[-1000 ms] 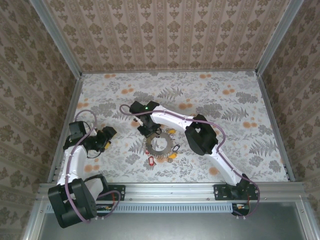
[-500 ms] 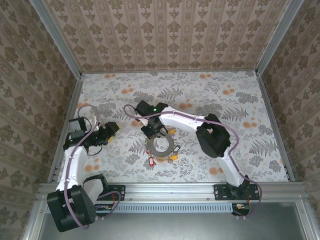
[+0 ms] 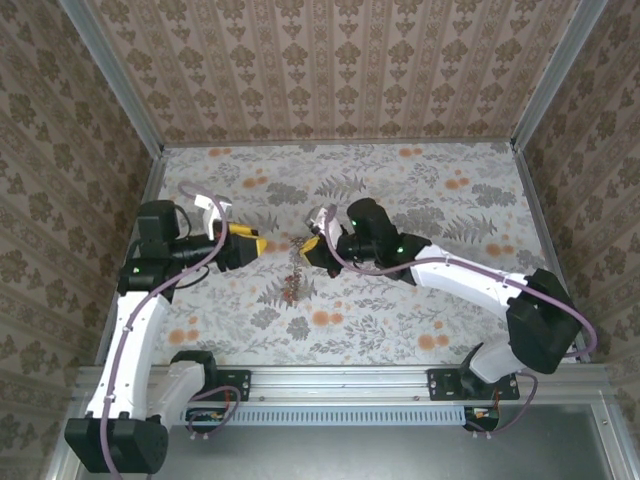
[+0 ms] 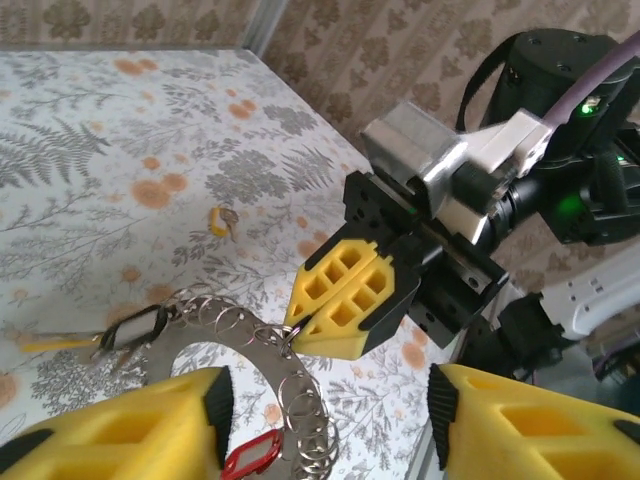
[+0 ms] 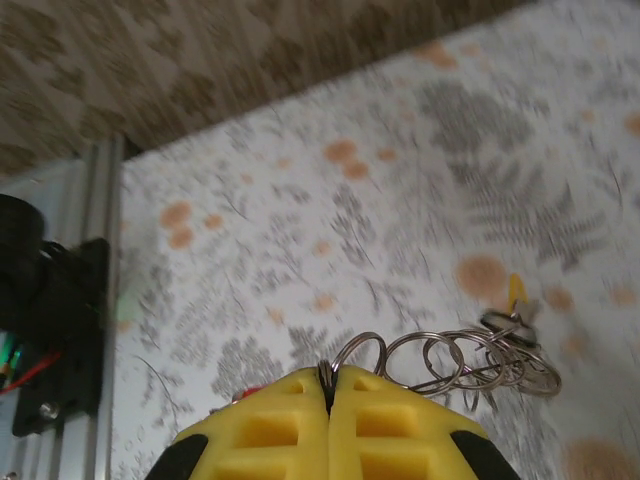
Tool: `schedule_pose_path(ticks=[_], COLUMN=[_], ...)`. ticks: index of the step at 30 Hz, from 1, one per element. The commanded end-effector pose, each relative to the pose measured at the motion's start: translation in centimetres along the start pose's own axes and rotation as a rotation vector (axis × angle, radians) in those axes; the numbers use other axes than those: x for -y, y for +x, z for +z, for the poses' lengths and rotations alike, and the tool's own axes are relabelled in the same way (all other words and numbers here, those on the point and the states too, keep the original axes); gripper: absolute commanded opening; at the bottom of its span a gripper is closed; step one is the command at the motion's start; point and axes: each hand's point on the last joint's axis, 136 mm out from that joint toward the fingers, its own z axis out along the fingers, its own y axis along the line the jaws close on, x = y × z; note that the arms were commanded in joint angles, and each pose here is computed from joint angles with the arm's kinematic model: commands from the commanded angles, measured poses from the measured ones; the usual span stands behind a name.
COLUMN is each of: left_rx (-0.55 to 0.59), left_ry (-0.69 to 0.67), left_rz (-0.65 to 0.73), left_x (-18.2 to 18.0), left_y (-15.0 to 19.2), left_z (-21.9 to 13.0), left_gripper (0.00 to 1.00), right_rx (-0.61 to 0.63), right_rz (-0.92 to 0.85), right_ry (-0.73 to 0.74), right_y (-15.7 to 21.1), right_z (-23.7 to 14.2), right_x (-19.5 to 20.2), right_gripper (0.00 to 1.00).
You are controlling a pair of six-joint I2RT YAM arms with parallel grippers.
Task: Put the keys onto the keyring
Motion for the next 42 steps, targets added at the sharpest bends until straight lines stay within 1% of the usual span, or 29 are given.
schedule_pose_path(ticks=[1,3,5,6,7,11,15,21,24,26,29,31,37,42], left_rx=[-0.048,-0.052,-0.014,0.008,0.014,-0.008,-0.036,-0.061,-0.060,-0.062,-0.066,-0.068,-0.085,-0.093], left_ry=[0.137,0.257,0.369,0.406,0.412,0.261,0.202,0.200,0.207,0.204,0.204,0.204,0.162,0.132], left_rz=[0.230,0.346,0.469,0.524,0.546,0.520,0.532,0.560,0.589,0.604,0.615,0.617,0.626,0.628], left_x=[3.5,5.7,7.5,8.2,8.2,5.9,5.0,4.9,5.0,5.0,5.0,5.0,4.2,3.8], left_y=[0.9,1.8,2.6,3.0,3.1,2.9,3.5,4.3,4.4,4.5,4.6,4.7,5.2,5.4], left_z=[-0.3,-0.3,-0.6,-0.7,-0.6,0.6,1.1,1.9,2.2,2.4,2.6,2.6,2.7,2.7], left_gripper=[0.46,0.33,0.24,0.23,0.24,0.29,0.29,0.20,0.19,0.18,0.13,0.12,0.13,0.17], right_rx=[0.293,0.359,0.408,0.427,0.439,0.453,0.452,0.451,0.440,0.425,0.385,0.358,0.350,0.353], right_rz=[-0.160,-0.194,-0.213,-0.220,-0.228,-0.246,-0.257,-0.269,-0.272,-0.281,-0.304,-0.324,-0.334,-0.338], right_ry=[-0.132,-0.162,-0.169,-0.169,-0.170,-0.205,-0.235,-0.249,-0.261,-0.268,-0.281,-0.287,-0.297,-0.292], right_y=[-6.6,-7.5,-8.0,-8.1,-8.1,-7.8,-7.6,-7.7,-7.5,-7.3,-6.8,-6.3,-6.2,-6.3], right_z=[-2.3,-3.0,-3.4,-3.6,-3.7,-4.0,-4.0,-3.8,-3.5,-3.2,-2.8,-2.6,-2.8,-3.0], right_x=[-3.0,-3.7,-4.0,-4.1,-4.2,-4.9,-5.4,-5.5,-5.8,-6.0,-6.6,-6.9,-7.2,-7.3], right_gripper=[0.00,0.00,0.00,0.00,0.00,0.00,0.00,0.00,0.00,0.00,0.00,0.00,0.00,0.00])
